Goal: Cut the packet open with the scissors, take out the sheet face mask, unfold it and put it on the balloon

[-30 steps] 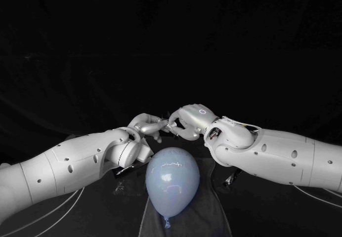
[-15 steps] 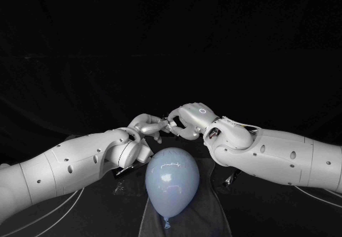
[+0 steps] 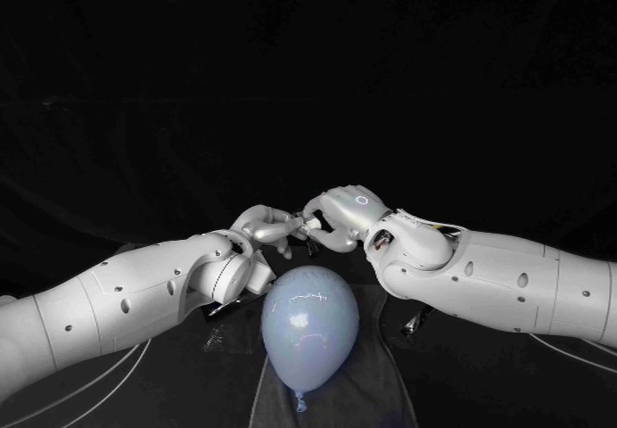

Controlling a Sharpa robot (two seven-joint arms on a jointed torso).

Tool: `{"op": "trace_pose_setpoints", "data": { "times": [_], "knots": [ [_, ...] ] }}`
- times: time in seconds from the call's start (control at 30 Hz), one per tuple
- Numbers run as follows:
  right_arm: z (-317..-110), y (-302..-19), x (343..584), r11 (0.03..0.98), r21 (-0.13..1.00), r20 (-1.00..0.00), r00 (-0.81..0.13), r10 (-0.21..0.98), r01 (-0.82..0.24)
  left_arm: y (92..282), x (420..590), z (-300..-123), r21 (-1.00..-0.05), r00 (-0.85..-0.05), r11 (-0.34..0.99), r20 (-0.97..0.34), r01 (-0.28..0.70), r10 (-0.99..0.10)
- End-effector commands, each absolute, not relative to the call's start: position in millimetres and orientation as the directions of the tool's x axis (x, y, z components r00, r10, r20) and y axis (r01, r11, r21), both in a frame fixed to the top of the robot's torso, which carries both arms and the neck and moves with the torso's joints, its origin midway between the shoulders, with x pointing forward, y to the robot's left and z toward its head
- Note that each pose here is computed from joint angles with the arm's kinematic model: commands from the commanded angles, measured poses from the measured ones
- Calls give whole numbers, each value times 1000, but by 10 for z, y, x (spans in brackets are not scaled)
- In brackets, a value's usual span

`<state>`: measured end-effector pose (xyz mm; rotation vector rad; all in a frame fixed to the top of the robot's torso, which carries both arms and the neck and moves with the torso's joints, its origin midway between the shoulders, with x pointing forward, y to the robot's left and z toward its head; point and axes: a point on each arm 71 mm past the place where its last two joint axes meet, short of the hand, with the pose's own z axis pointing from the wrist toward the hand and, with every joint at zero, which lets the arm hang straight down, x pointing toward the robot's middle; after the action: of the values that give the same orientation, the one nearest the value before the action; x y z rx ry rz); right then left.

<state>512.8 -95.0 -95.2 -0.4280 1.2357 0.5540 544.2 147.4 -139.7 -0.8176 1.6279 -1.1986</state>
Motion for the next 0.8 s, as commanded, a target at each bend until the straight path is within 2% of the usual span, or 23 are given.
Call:
{"op": "trace_pose_setpoints", "data": {
  "times": [0.03, 0.4, 0.8],
  "knots": [
    [-984, -957, 5148, 809, -37, -971, 213, 111, -587, 1434, 5430, -1370, -953, -374, 300, -290, 33, -881],
    [-1039, -965, 5172, 828, -75, -984, 178, 30, -556, 1433, 5428, -1366, -954, -373, 298, -290, 36, -882],
    [-1037, -985, 5172, 839, -85, -981, 190, 23, -538, 1439, 5427, -1365, -954, -373, 298, -290, 37, -881]
  ]
}}
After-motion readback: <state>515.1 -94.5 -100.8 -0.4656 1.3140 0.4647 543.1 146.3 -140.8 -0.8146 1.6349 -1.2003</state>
